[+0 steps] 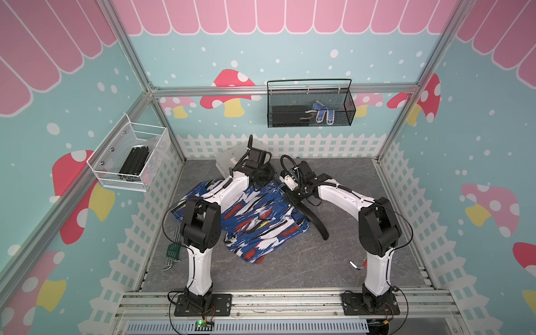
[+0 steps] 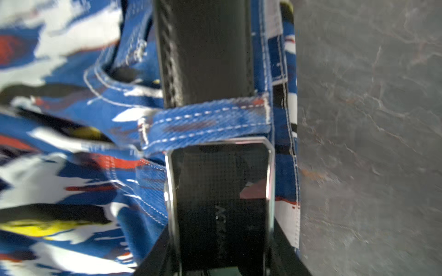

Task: Remove the belt from the trousers
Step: Adjust the trousers at the center of the board.

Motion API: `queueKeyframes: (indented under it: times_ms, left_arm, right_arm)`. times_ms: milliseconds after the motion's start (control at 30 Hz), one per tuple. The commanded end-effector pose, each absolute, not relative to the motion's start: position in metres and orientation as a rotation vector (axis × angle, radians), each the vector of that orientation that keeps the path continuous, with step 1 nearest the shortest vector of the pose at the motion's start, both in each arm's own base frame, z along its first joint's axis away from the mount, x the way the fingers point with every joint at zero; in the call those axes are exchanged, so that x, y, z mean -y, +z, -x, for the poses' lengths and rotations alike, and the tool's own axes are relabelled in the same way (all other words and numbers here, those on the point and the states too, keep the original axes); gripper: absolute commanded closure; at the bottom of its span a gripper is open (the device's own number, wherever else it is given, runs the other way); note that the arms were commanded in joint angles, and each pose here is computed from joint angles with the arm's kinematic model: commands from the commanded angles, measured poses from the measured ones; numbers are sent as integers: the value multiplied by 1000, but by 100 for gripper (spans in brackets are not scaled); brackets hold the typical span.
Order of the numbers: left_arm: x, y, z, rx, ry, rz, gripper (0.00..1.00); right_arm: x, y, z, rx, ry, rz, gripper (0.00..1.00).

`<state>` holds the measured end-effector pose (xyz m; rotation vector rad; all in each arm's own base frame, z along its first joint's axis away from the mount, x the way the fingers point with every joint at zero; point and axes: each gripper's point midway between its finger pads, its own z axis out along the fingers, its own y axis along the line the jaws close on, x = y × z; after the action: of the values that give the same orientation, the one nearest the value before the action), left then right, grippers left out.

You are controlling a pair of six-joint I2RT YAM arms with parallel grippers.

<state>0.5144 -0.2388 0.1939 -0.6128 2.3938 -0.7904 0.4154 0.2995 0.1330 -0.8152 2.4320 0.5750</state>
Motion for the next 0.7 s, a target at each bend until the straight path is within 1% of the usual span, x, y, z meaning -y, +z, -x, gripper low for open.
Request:
queueKeyframes:
  times_ms: [0,33,100,167,300,333,433,533,567,600,667]
  left_arm:
    - [187,230,-506,-2386,-438,680,100]
    - [184,235,-506,-2390,-398,681,100]
    - [180,228,-504,-2419,-345,710,100]
    - [176,204,-499,-2464,-287,756,100]
    - [171,149,-492,-2542,-158,824,100]
    - [187,135,-487,-2576,-144,785,100]
    - [204,101,-481,-2639,-107,779,100]
    - [220,83,-481,-2671,-114,775,100]
    - [224,80,-482,-2675,-116,765,100]
    - [228,80,-484,-2676,-127,757,100]
    - [234,79,-486,-2680,-152,754,100]
  right_arm:
    - [-314,159,-408,-2542,956,485,100]
    - [-318,157,-404,-2575,1021,417,100]
    - [-325,147,-397,-2600,1145,295,100]
    - [-324,134,-390,-2595,1222,163,100]
    - [-317,99,-374,-2658,1359,-9,100]
    - [-314,89,-367,-2680,1390,-38,100]
    - [-309,66,-352,-2729,1482,-138,98]
    - [-300,58,-343,-2801,1421,-73,95]
    - [-295,55,-341,-2840,1356,-17,93]
    - [-291,56,-342,-2867,1297,39,87]
    - [-283,58,-346,-2908,1170,166,70]
